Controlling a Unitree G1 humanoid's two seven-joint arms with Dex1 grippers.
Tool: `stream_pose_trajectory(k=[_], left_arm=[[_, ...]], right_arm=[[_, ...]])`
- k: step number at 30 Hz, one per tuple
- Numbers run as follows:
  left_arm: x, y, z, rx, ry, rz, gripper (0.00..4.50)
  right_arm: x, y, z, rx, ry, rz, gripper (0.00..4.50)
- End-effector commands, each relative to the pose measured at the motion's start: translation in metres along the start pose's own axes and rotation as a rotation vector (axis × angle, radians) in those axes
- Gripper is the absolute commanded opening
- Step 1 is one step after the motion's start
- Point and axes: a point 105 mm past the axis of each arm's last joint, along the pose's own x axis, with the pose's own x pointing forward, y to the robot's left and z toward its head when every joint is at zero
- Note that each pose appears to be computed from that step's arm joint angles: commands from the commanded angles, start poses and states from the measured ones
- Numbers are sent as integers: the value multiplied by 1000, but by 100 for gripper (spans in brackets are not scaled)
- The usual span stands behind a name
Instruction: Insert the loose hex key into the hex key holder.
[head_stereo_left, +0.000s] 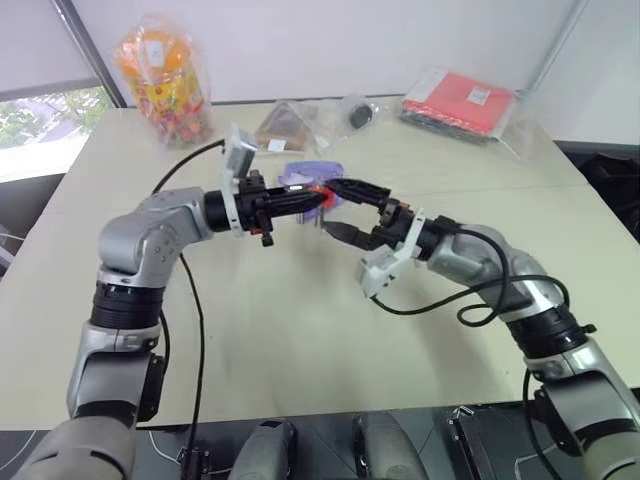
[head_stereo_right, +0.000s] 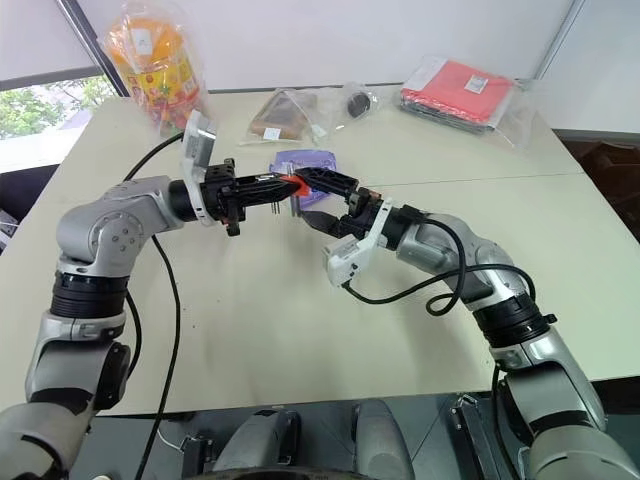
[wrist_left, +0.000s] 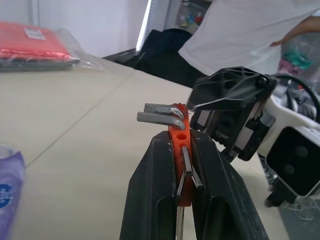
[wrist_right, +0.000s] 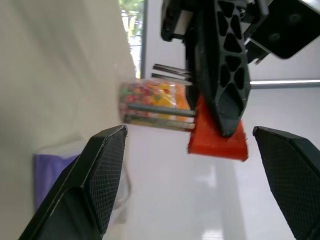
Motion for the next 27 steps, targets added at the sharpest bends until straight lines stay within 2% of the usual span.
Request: stream_pose_trajectory(k=[1,6,9,11,15,18,22,27], left_arm=[[-5,-3,10,140,-9,35,0],[-9,-2,14,209,-56,117,0],[-9,-2,13,209,-77,146,0],[-8,-4,11,207,-82,152,0],[-6,-8,9,197,-101,160,0],[-5,-10,6,193,-104,166,0],[-5,-12,5,192,-102,174,0],[-5,-13,3,190,-99,184,0]], right_arm=[[-18,2,-33,230,128,89,429],[-52,12,-54,749,199,285,429],[-76,23,-66,924,271,417,429],[-89,31,-75,985,325,471,429],[-99,45,-101,1103,466,455,429],[-106,62,-114,1117,557,475,429],[-115,81,-119,1144,614,535,429],[-118,87,-128,1149,651,534,429]])
